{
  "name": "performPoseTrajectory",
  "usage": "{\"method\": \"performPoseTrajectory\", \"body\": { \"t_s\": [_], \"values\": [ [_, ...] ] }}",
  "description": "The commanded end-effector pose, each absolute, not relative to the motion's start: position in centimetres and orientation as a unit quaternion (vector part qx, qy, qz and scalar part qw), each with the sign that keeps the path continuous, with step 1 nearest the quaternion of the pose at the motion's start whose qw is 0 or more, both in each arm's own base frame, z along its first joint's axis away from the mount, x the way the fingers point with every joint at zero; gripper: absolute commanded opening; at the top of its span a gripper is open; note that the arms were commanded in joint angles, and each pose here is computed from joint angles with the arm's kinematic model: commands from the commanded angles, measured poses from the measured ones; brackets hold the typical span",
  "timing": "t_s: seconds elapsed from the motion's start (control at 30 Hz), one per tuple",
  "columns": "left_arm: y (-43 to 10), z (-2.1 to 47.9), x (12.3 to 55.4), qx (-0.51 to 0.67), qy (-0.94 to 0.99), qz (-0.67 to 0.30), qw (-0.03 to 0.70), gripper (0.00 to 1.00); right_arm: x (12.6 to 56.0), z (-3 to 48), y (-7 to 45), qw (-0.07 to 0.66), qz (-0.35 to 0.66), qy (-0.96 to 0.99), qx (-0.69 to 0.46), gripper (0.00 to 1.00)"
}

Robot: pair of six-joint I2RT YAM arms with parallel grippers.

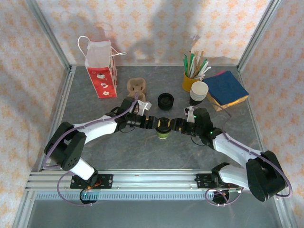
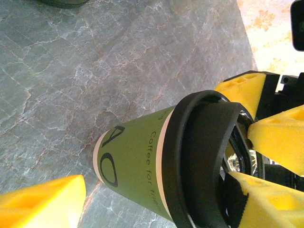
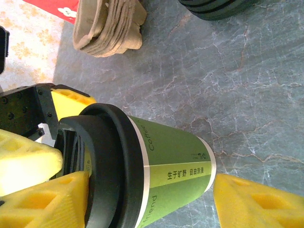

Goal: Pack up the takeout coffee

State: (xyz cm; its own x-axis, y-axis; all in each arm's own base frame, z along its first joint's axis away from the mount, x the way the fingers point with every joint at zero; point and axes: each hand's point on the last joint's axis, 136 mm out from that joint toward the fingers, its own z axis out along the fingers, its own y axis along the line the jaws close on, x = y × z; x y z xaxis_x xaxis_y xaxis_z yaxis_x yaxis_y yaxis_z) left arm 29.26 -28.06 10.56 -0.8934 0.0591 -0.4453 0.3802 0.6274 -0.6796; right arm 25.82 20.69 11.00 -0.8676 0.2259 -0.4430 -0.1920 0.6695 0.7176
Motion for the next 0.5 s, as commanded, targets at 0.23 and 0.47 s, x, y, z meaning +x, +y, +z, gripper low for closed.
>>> {"method": "performPoseTrajectory", "body": {
  "t_s": [0.23,0.47],
  "values": [
    [-25.8,5.4,27.4,0.091,0.925,-0.344,0.132,0.77,24.6,7.5,18.9,0.212,0.346,0.913,0.038,0.66],
    [-26.7,9.1,28.5,0.103,0.91,-0.366,0.166,0.77,25.3,10.3,19.7,0.227,0.368,0.901,0.024,0.66]
  ]
}}
